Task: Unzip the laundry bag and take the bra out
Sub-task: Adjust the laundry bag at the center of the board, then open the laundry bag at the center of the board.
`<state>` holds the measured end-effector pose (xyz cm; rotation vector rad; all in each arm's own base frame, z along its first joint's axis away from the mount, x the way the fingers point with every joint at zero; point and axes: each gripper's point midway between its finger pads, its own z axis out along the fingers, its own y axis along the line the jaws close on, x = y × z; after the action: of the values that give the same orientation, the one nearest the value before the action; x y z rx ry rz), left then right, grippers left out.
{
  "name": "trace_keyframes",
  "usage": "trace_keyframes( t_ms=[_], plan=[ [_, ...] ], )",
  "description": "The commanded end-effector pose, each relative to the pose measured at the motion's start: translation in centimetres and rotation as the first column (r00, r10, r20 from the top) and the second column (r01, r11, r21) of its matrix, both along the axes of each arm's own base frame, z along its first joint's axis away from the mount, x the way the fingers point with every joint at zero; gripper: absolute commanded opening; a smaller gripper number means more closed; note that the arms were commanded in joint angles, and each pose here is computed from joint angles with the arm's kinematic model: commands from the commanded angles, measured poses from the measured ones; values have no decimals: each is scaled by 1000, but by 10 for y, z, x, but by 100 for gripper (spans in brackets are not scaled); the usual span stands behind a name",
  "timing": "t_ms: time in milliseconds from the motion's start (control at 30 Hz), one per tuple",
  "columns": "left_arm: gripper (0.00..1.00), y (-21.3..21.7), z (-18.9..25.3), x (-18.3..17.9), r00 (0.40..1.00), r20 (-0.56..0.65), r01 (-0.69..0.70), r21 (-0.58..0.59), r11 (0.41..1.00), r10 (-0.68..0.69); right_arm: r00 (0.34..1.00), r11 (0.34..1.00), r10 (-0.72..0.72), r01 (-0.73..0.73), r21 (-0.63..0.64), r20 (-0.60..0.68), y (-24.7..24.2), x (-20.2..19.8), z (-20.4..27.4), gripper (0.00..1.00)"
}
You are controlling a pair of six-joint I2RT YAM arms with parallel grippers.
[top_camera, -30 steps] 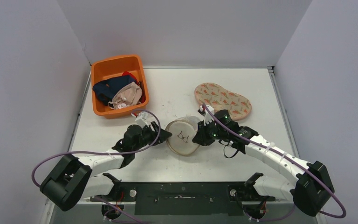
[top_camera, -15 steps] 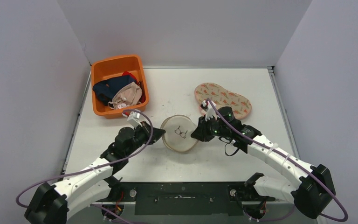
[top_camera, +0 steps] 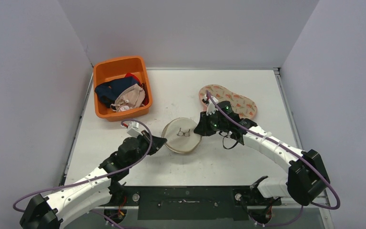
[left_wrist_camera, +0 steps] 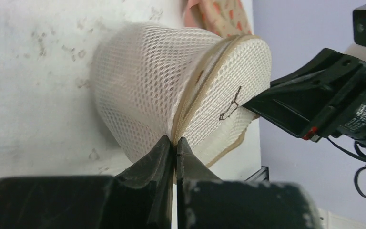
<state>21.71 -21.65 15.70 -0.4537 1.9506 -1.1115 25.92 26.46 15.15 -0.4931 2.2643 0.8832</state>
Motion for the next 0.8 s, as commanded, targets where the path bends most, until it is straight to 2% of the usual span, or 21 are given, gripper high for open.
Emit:
trace_keyframes(
  t_ms=[0,133,167,267,333,533,600,700,767],
  plan=[
    [0,-1,-15,0,999,-28,-20,-20,1000,20,990,989,-140,141,-42,34,-24,17,-9,9],
    [0,-3,-21,2,999,-31,-14,3,1000,14,980,978,-190,194,-75,63,-37,18,-8,35],
    [0,-3,-21,3,1000,-29,-10,10,1000,11,976,974,-206,212,-83,76,-41,19,-4,47],
    [0,-5,-22,3,1000,-31,2,29,1000,-1,966,965,-226,240,-105,127,-49,16,12,60],
    [0,-5,-23,4,1000,-28,5,41,999,-4,961,967,-208,230,-110,185,-46,9,27,63],
    [2,-14,-18,6,999,-17,50,72,996,-49,942,991,-45,83,-103,334,2,-31,58,64],
    [8,-18,-14,7,998,-12,68,78,995,-68,937,991,-17,61,-115,350,14,-39,52,64],
    [26,-18,-10,8,997,-9,81,107,991,-80,935,994,-16,54,-96,356,25,-42,45,64],
    [34,-13,-9,8,997,-10,73,135,988,-73,933,996,-19,49,-74,359,31,-43,42,64]
  ],
)
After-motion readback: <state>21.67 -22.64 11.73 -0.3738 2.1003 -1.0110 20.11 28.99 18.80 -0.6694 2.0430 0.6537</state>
